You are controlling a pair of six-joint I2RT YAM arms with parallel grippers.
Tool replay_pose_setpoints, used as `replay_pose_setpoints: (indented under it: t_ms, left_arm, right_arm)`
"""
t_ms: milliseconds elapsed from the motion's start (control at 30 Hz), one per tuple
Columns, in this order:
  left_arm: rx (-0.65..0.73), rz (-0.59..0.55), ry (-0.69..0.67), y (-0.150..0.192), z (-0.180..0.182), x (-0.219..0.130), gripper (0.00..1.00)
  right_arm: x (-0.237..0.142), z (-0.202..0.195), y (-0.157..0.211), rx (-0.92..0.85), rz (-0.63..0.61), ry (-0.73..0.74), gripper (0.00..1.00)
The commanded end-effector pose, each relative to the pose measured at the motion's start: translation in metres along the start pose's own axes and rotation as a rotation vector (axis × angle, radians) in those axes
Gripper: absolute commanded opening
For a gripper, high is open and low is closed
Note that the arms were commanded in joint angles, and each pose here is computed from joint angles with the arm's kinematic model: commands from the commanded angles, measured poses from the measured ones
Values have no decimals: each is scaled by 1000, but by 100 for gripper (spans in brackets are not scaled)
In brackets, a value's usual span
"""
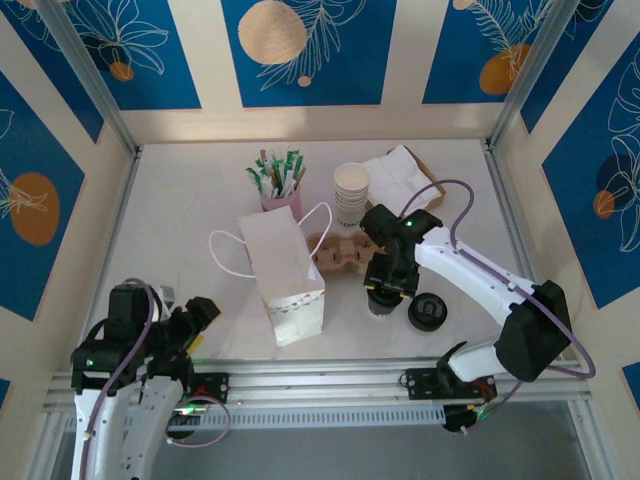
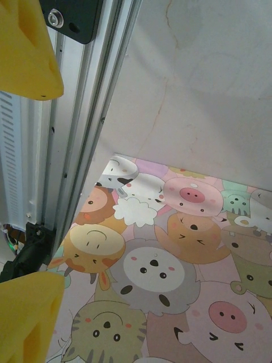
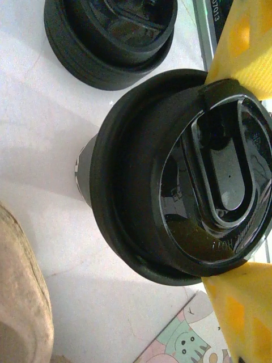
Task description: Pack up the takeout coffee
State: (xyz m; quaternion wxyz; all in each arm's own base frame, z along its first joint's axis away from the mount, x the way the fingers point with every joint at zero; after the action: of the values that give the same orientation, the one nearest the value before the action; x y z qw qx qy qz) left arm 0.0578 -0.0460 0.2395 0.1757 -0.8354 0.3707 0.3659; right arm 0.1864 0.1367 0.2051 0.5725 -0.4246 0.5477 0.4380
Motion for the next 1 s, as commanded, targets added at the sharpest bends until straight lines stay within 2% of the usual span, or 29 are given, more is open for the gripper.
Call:
replay_pose_setpoints:
  t_ms: [0, 733, 967]
  left_arm:
    - [11, -11, -14, 3, 1, -7, 79]
    - [12, -15, -12, 0, -2, -5, 79]
    - [13, -19, -17, -1, -2, -5, 79]
  right_arm:
    - [4, -21, 8, 11, 52, 96, 62]
    - [2, -54, -31, 96, 21, 80, 62]
    - [-3, -54, -44, 129, -13, 30, 62]
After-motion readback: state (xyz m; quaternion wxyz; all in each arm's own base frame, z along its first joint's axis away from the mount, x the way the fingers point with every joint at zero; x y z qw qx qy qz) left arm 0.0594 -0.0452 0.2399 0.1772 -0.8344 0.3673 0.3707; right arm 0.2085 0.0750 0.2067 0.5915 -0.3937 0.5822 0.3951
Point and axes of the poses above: each hand's point on the last joint's axis, 136 mm out from that joint toward the fingers, its own x axis out along the fingers, its own z axis along the line the jaws close on, y = z × x, the point moved 8 cm from there along -x, back along the fingers, and after that the axes turned 2 degrees about -x, right-handed, at the moved point
